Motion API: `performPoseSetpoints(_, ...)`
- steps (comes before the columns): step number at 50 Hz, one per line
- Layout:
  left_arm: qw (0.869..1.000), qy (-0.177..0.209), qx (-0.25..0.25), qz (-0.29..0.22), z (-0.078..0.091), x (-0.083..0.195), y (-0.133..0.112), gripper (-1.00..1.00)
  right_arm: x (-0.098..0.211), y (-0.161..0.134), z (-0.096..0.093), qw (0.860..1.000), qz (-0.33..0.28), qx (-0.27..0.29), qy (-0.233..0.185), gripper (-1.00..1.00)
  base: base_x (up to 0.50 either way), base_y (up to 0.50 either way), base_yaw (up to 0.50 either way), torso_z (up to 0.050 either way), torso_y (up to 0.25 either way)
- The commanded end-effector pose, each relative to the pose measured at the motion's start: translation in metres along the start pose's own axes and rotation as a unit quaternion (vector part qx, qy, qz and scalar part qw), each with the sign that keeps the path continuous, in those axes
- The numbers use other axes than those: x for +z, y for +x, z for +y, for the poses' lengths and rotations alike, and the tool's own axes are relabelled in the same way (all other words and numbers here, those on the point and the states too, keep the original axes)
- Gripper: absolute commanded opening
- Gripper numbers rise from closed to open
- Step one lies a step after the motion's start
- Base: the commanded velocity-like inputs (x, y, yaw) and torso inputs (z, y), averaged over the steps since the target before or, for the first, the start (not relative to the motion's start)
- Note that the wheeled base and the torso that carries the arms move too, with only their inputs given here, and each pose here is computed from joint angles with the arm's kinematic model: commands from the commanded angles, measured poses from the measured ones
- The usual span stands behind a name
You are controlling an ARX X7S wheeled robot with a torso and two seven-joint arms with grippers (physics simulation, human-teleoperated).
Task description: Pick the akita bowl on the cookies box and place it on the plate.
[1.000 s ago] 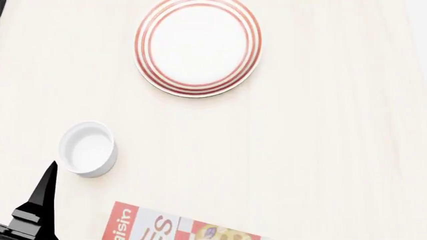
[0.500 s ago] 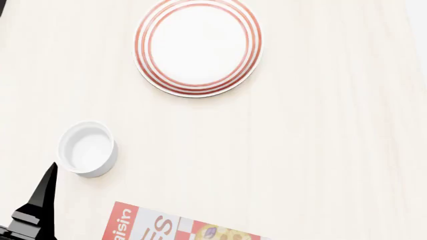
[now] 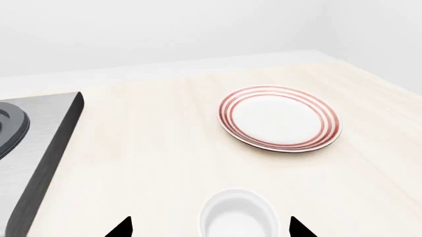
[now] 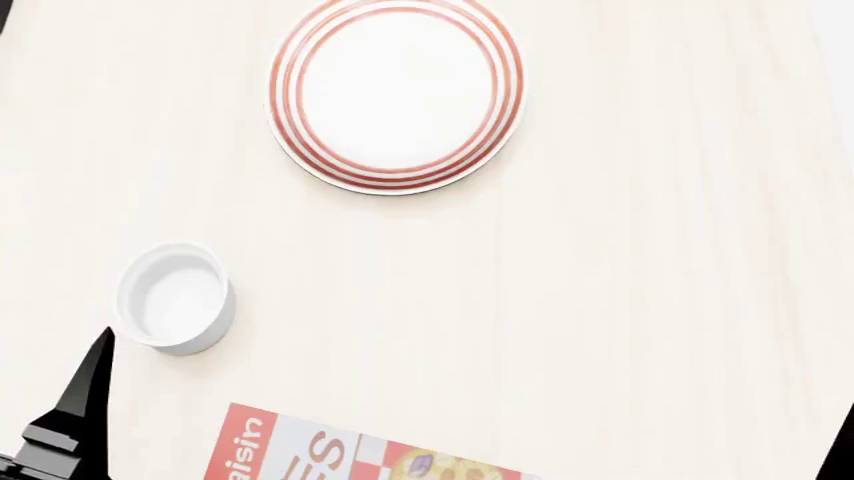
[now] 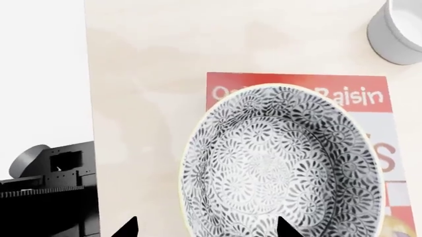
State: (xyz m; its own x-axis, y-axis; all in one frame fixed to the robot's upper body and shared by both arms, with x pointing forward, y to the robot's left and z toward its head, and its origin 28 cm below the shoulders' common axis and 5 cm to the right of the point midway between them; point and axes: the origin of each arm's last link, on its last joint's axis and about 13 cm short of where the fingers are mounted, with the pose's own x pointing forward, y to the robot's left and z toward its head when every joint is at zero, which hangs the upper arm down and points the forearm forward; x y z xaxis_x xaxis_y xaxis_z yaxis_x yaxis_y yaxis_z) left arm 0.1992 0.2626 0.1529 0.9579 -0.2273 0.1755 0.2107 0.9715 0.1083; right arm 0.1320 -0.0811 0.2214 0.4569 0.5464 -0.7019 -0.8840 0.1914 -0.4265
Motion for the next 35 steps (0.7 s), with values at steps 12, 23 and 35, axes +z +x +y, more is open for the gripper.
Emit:
performPoseSetpoints(12,1.0,0.0,-0.001,0.001,0.0003,-0.0018,-0.001,1.0,0.0052,0.0083,0.0004,1.0,0.008,0.019,-0.02,1.0,0.0,0.0,0.0,0.0,0.0)
performPoseSetpoints(23,1.0,0.001,0.0,0.002,0.0011,-0.0027,-0.0014,1.0,0.0058,0.0098,-0.0031,0.999,0.004,0.001,-0.033,-1.0,0.0,0.0,0.0,0.0,0.0)
performPoseSetpoints(35,1.0,0.001,-0.001,0.003,0.0008,-0.0027,-0.0015,1.0,0.008,0.0035,-0.0037,0.999,0.02,-0.011,-0.042,-1.0,0.0,0.0,0.0,0.0,0.0)
